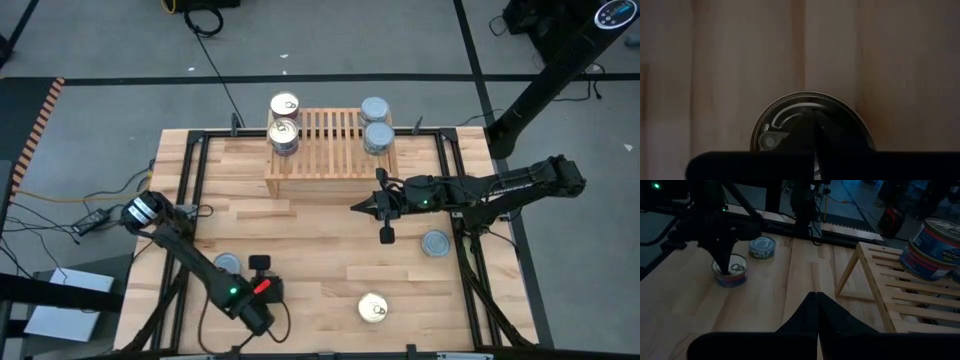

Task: Stack canned seafood by type on shelf
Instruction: Put the blue pink tuna can on the shelf

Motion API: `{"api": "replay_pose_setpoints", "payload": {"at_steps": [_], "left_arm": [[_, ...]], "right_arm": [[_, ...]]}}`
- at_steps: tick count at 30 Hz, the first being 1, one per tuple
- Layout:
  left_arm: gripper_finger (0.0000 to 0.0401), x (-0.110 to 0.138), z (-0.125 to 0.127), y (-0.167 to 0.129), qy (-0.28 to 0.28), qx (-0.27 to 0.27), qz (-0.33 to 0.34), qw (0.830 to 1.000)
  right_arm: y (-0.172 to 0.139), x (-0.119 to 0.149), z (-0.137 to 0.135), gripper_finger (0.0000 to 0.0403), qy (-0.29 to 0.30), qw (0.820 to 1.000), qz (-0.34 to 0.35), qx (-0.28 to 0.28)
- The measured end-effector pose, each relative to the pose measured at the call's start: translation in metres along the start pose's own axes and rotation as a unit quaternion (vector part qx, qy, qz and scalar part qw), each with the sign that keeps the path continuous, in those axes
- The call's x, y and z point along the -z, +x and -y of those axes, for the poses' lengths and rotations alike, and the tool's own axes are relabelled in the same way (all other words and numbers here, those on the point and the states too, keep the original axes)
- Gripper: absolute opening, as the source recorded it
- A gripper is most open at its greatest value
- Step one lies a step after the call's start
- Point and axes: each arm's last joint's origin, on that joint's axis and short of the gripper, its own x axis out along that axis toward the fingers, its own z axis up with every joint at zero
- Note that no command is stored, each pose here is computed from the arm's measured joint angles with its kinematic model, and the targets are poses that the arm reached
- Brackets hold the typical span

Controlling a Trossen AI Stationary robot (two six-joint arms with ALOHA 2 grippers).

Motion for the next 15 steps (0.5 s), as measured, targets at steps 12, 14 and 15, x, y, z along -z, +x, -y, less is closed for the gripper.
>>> {"api": "replay_pose_setpoints", "payload": {"at_steps": [12,14,15], "left_arm": [[0.0002,-0.017,-0.02,0.033,0.077,0.023,0.084,0.993],[0.0002,-0.02,-0.025,0.038,0.085,0.031,0.087,0.992],[0.0002,-0.022,-0.028,0.041,0.089,0.035,0.089,0.991]], "right_arm": [[0.0,-0.001,0.0,0.0007,0.0,1.0,0.005,0.001],[0.0,-0.001,0.0,0.0007,0.0,1.0,0.005,0.001],[0.0,-0.001,0.0,0.0007,0.0,1.0,0.005,0.001]]}}
